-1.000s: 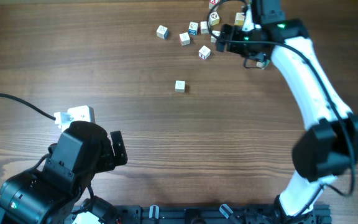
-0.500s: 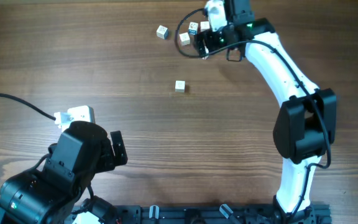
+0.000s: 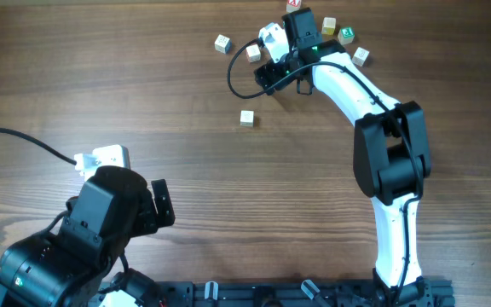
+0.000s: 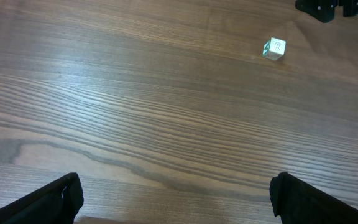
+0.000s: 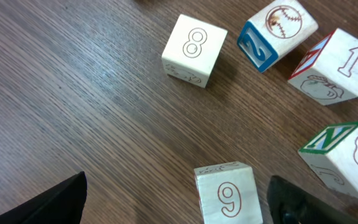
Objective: Form a horizontal line
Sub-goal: 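Reach the right gripper forward to the block cluster, then grasp the white block with number 9 using the right gripper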
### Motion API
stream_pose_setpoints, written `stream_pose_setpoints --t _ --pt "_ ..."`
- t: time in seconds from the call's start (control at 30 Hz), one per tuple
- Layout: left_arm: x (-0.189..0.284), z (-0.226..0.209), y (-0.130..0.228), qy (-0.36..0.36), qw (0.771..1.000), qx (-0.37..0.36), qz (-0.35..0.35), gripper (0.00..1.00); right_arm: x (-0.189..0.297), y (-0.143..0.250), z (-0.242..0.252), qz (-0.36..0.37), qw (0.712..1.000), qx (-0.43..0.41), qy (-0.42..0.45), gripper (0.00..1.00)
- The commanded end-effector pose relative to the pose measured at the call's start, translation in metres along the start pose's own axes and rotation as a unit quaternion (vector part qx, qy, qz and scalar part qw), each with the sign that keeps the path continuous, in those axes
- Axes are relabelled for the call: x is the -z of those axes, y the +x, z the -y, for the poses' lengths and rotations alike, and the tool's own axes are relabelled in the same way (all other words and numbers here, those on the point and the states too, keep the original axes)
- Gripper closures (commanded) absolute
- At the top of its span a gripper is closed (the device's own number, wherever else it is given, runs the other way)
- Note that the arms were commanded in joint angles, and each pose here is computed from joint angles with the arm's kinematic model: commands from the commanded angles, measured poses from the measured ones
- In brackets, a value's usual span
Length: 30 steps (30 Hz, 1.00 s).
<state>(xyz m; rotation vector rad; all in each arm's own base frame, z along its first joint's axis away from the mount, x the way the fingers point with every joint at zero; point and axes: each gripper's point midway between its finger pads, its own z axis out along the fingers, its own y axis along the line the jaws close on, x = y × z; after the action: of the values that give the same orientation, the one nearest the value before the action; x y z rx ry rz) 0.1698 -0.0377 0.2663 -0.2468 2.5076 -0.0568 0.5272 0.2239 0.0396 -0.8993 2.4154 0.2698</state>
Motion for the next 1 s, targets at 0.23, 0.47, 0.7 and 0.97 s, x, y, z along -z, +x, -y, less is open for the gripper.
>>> stream_pose_setpoints --t 0.23,0.47,0.7,0.97 --pt "-0.001 0.000 0.001 0.000 1.000 0.011 -0.001 0.00 -0.015 0.013 0.024 -0.011 1.000 0.011 0.019 0.12" --pt "-0.001 0.000 0.000 0.001 1.000 0.011 -0.001 0.00 -0.022 0.014 0.025 -0.008 1.000 0.012 0.021 0.32" --pt "-0.001 0.000 0.001 0.000 1.000 0.011 -0.001 0.00 -0.022 0.015 0.028 -0.011 0.999 0.010 0.030 0.46" --pt "-0.001 0.000 0.001 0.000 1.000 0.011 -0.001 0.00 -0.021 0.018 0.037 -0.020 0.998 -0.012 0.056 0.64"
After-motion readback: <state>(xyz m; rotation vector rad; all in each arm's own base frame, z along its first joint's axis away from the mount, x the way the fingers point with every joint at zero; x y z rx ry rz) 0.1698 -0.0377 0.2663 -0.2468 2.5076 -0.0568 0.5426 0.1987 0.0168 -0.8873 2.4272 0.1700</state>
